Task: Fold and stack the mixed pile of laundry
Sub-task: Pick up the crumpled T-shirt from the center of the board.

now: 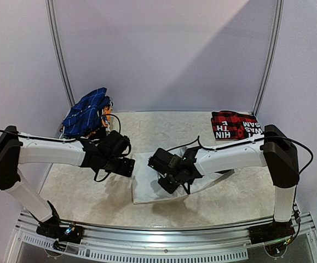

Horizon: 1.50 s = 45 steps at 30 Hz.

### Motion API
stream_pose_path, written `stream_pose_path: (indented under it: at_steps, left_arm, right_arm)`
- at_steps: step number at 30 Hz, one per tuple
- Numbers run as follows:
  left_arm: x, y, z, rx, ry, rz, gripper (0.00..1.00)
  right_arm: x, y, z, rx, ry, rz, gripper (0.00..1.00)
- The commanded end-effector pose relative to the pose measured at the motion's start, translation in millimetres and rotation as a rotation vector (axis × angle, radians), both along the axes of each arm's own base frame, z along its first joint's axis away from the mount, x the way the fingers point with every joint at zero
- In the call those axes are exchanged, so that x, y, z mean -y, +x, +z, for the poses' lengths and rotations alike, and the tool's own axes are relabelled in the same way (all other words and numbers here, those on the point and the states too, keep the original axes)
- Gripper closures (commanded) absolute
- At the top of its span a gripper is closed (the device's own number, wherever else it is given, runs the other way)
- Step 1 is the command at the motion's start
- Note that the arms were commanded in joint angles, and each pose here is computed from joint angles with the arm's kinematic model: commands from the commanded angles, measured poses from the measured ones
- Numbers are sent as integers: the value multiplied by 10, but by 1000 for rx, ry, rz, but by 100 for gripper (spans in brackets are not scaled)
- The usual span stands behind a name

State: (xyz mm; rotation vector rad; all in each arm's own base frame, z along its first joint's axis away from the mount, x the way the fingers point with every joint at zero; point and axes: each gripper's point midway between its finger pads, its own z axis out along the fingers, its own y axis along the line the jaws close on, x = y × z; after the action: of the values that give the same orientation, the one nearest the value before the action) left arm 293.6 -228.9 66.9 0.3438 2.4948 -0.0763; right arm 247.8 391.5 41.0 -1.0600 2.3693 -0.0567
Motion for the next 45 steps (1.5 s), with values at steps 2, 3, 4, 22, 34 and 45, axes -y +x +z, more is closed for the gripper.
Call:
stream_pose_path:
  at_steps: [2,3,4,22,34,45]
  left_arm:
    - [-43,36,35,18,-28,22,16]
    - [-39,35,38,19,-29,19,16]
    - [-35,33,39,19,-31,17,16]
    - [384,-20,395,85,-142,-141,19]
    - [1191,-207,839,153,-267,-446,19]
    - [1889,-634,1157,231,-255,-755,9]
  right_arm:
    - [-10,46,21,42,-28,-15,78]
    - [-3,58,39,49,-30,-19,84]
    - [16,77,54,59,-33,-29,91]
    - [884,544,2372,419,216,-278,100]
    - [1476,507,3847,689,334,-325,100]
    - [1545,435,4070,725,382,-295,100]
